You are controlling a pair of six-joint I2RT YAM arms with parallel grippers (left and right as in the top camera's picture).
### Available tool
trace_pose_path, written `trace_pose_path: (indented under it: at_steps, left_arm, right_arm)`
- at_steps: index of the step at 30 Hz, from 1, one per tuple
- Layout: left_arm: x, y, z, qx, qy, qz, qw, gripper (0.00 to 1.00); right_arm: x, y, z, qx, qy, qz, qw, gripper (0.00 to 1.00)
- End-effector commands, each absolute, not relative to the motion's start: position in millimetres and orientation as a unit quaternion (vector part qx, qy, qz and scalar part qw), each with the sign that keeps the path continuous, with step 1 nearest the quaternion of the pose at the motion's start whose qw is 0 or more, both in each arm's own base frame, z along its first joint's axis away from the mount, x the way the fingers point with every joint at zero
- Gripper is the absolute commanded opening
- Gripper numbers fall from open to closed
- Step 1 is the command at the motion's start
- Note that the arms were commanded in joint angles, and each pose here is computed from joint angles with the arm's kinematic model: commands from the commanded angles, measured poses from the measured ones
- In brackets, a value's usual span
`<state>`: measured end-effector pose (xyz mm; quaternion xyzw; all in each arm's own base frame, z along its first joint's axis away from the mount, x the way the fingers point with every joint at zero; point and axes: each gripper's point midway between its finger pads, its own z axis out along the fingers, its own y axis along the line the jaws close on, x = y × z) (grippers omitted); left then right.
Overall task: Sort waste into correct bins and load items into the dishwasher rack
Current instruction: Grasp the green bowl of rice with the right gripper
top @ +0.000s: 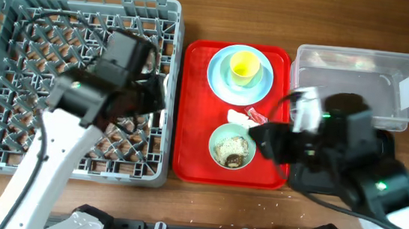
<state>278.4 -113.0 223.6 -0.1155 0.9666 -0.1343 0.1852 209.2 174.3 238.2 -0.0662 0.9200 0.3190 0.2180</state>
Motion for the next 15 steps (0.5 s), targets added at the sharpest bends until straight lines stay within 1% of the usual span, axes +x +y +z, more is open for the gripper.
trace_pose_path:
  at_steps: [1, 2, 3, 4, 5, 6, 7, 10, 11, 13, 14, 15]
  left_arm:
    - [281, -68, 232, -0.197, 0.953, -0.097, 0.21, 0.09]
    - [275, -41, 226, -0.223, 0.952, -0.043, 0.205, 0.15]
    - [272, -33, 224, -0.231, 0.952, -0.024, 0.202, 0.37]
    - [270, -26, 222, -0.236, 0.951, -0.008, 0.197, 0.47]
    - [266, -22, 219, -0.238, 0.953, 0.003, 0.187, 0.52]
    - [262, -22, 217, -0.237, 0.955, 0.007, 0.177, 0.86]
    - [260, -22, 216, -0.238, 0.956, 0.008, 0.174, 1.0]
    - [260, -22, 216, -0.238, 0.956, 0.008, 0.174, 1.0]
    - [260, -22, 216, -0.238, 0.956, 0.008, 0.174, 1.0]
    - [261, -22, 216, -0.238, 0.956, 0.008, 0.174, 1.0]
    - [261, -22, 216, -0.238, 0.956, 0.008, 0.174, 1.0]
    - [261, -22, 216, -0.238, 0.956, 0.008, 0.174, 1.0]
  right_arm:
    - [205, 201, 195, -0.091, 0.955, 0.207, 0.192, 0.54]
    - [203, 212, 176, -0.103, 0.964, 0.158, 0.189, 0.54]
    - [202, 217, 166, -0.11, 0.967, 0.132, 0.19, 0.54]
    - [201, 222, 155, -0.116, 0.969, 0.106, 0.191, 0.55]
    - [203, 226, 137, -0.114, 0.973, 0.064, 0.19, 0.55]
    - [204, 228, 123, -0.11, 0.976, 0.041, 0.183, 0.55]
    - [208, 233, 104, -0.11, 0.979, 0.024, 0.168, 0.55]
    - [220, 251, 70, -0.119, 0.98, 0.014, 0.159, 0.54]
    - [224, 266, 66, -0.147, 0.975, 0.037, 0.162, 0.53]
    - [225, 271, 66, -0.149, 0.974, 0.046, 0.164, 0.52]
    - [224, 270, 65, -0.15, 0.974, 0.043, 0.162, 0.48]
    - [224, 266, 62, -0.149, 0.975, 0.036, 0.162, 0.41]
